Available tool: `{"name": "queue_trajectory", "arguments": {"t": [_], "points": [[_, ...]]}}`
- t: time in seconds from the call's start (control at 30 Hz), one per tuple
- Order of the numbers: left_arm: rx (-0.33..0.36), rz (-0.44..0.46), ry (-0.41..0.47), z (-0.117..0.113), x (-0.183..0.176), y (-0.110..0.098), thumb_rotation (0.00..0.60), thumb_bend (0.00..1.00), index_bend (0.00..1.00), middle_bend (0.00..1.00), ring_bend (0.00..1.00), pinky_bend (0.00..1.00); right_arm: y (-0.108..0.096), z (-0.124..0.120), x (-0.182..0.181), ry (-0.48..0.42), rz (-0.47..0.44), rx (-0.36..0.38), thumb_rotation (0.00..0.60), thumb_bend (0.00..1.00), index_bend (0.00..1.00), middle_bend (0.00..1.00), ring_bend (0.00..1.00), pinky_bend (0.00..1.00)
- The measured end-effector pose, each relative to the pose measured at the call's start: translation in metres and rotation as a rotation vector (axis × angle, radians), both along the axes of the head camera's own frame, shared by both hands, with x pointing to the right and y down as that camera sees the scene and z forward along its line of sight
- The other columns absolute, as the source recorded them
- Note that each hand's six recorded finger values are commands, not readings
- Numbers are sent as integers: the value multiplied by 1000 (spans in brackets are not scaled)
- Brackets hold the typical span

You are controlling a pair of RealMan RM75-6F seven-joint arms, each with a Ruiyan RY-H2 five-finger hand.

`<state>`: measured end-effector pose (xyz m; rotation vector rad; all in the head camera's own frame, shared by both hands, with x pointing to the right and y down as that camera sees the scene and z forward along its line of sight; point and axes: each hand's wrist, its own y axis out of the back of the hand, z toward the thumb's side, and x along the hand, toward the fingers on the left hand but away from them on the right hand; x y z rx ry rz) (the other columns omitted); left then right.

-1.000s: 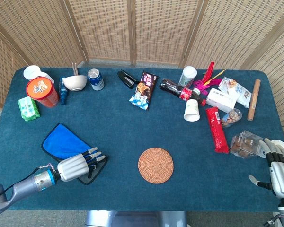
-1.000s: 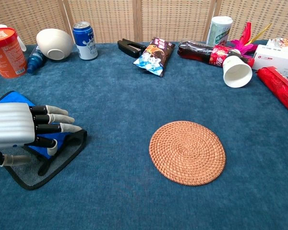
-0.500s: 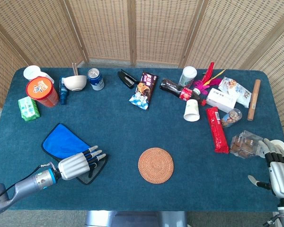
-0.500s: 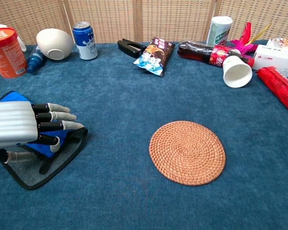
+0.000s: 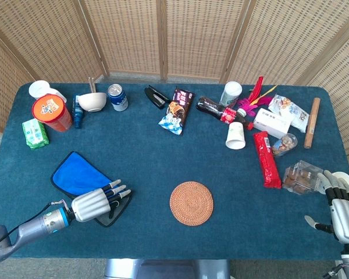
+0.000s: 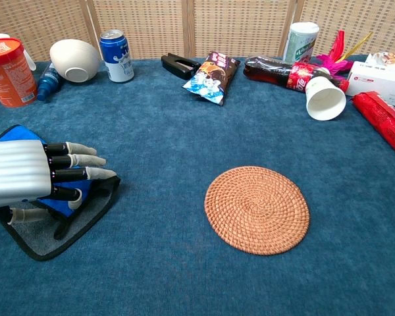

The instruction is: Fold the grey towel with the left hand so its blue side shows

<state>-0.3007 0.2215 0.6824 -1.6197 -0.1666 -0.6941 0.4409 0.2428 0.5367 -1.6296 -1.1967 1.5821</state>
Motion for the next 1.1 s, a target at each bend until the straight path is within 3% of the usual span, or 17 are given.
{"name": "queue_trajectory", "arguments": {"t": [0.2,1.1], "points": [[5,3,6,1,2,2,600,441,526,0,0,138,0,-1,0,1,1,3,600,0,0,0,0,0],[44,-4,31,-1,7,1,600,442,708,0,0,186,0,-1,-1,-6,-2,-1,600,0,0,0,0,0]]}}
